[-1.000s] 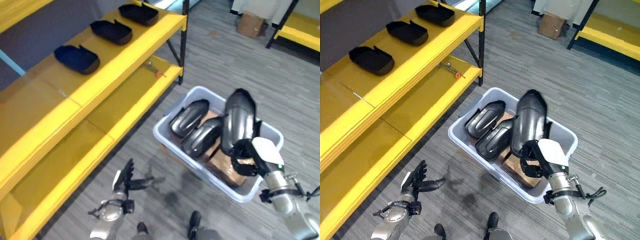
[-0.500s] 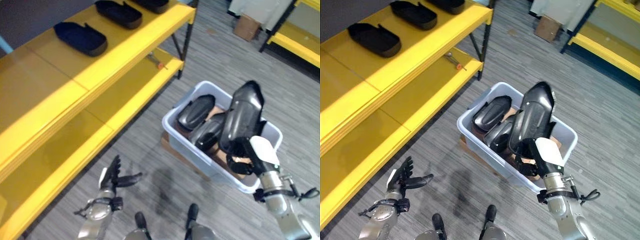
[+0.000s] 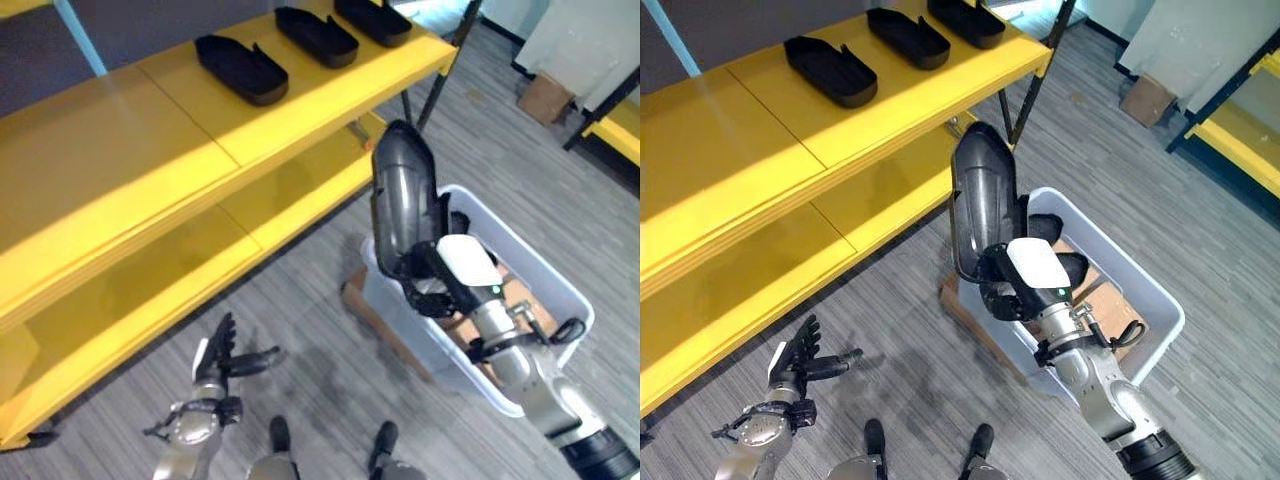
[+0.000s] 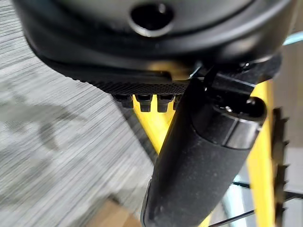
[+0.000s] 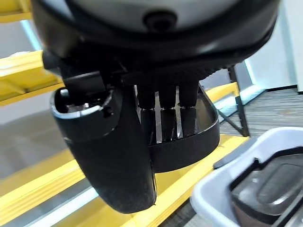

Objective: Move parts from the plastic box to the shelf.

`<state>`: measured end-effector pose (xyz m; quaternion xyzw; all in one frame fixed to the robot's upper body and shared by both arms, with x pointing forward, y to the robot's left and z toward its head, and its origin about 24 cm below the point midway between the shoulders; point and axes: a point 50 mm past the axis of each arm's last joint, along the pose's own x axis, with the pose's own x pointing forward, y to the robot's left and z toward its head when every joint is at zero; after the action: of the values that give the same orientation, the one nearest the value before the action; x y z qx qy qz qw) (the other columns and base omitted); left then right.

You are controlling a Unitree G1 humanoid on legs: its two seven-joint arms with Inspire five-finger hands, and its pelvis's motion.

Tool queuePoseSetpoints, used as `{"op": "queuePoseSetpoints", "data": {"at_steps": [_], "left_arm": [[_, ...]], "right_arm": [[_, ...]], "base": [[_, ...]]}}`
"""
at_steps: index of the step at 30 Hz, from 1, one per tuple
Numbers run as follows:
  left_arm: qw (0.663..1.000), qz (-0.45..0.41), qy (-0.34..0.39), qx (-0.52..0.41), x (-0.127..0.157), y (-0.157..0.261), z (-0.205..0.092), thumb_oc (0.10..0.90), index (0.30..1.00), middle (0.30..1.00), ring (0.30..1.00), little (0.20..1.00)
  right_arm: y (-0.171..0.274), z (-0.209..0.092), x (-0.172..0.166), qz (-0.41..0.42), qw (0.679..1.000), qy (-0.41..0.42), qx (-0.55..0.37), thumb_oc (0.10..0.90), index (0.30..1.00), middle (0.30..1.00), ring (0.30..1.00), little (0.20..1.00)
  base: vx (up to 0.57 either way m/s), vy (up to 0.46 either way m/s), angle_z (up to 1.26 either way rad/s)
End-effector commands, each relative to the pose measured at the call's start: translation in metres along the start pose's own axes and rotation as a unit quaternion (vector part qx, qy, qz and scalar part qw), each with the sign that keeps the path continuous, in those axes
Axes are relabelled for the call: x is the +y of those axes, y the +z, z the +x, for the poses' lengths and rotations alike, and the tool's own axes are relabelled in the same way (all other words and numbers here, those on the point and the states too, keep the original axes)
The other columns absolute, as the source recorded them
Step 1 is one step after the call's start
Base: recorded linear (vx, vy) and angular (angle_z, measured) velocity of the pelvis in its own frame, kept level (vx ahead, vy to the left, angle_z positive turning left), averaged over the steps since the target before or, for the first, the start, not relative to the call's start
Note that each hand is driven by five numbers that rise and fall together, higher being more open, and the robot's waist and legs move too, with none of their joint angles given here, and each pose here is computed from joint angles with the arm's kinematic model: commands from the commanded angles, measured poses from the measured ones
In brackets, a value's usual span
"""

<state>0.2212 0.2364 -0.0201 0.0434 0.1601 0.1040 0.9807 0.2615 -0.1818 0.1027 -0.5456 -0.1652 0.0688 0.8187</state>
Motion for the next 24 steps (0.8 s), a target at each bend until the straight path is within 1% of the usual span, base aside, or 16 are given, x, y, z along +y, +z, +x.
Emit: {"op": "queuePoseSetpoints", "data": {"at_steps": [1, 2, 4, 6, 9, 11, 13, 16, 24], "left_arm": [[0.993, 0.031, -0.028, -0.109, -0.010, 0.042, 0.008, 0.900, 1.000, 1.000, 1.000, 1.000], [0.993, 0.041, -0.033, -0.109, -0.011, 0.043, 0.010, 0.900, 1.000, 1.000, 1.000, 1.000], [0.992, 0.050, -0.031, -0.113, -0.009, 0.044, 0.010, 0.900, 1.000, 1.000, 1.000, 1.000], [0.992, 0.054, -0.027, -0.112, -0.007, 0.044, 0.010, 0.900, 1.000, 1.000, 1.000, 1.000], [0.992, 0.058, -0.037, -0.101, -0.013, 0.040, 0.013, 0.900, 1.000, 1.000, 1.000, 1.000], [0.993, 0.050, -0.045, -0.101, -0.018, 0.038, 0.012, 0.900, 1.000, 1.000, 1.000, 1.000], [0.992, 0.049, -0.049, -0.103, -0.021, 0.038, 0.011, 0.900, 1.000, 1.000, 1.000, 1.000], [0.993, 0.032, -0.060, -0.102, -0.029, 0.037, 0.009, 0.900, 1.000, 1.000, 1.000, 1.000], [0.995, 0.020, -0.060, -0.082, -0.035, 0.028, 0.007, 0.900, 1.000, 1.000, 1.000, 1.000]], "right_arm": [[0.009, 0.014, -0.034, -0.007, 0.995, -0.089, -0.043, 0.400, 0.300, 0.300, 0.300, 0.300], [0.006, 0.008, -0.031, 0.005, 0.996, -0.083, -0.034, 0.400, 0.300, 0.300, 0.300, 0.300], [0.008, 0.005, -0.031, 0.016, 0.995, -0.085, -0.040, 0.400, 0.300, 0.300, 0.300, 0.300], [0.010, 0.005, -0.032, 0.022, 0.995, -0.087, -0.047, 0.400, 0.300, 0.300, 0.300, 0.300], [0.005, -0.003, -0.032, 0.033, 0.995, -0.086, -0.036, 0.400, 0.300, 0.300, 0.300, 0.300], [0.001, -0.012, -0.036, 0.031, 0.995, -0.094, -0.027, 0.400, 0.300, 0.300, 0.300, 0.300], [-0.001, -0.016, -0.037, 0.032, 0.995, -0.096, -0.024, 0.400, 0.300, 0.300, 0.300, 0.300], [-0.009, -0.024, -0.044, 0.030, 0.993, -0.114, -0.004, 0.400, 0.300, 0.300, 0.300, 0.300], [-0.020, -0.033, -0.054, 0.021, 0.990, -0.136, 0.020, 0.400, 0.300, 0.300, 0.300, 0.300]], "base": [[0.09, 0.131, 1.09], [0.09, 0.081, 1.13], [0.07, 0.007, 0.65], [0.10, -0.045, -0.12], [0.22, -0.082, -0.12], [0.19, -0.143, 1.13], [0.10, -0.109, 1.06], [0.20, -0.225, 0.62], [0.10, -0.160, 0.70]]}}
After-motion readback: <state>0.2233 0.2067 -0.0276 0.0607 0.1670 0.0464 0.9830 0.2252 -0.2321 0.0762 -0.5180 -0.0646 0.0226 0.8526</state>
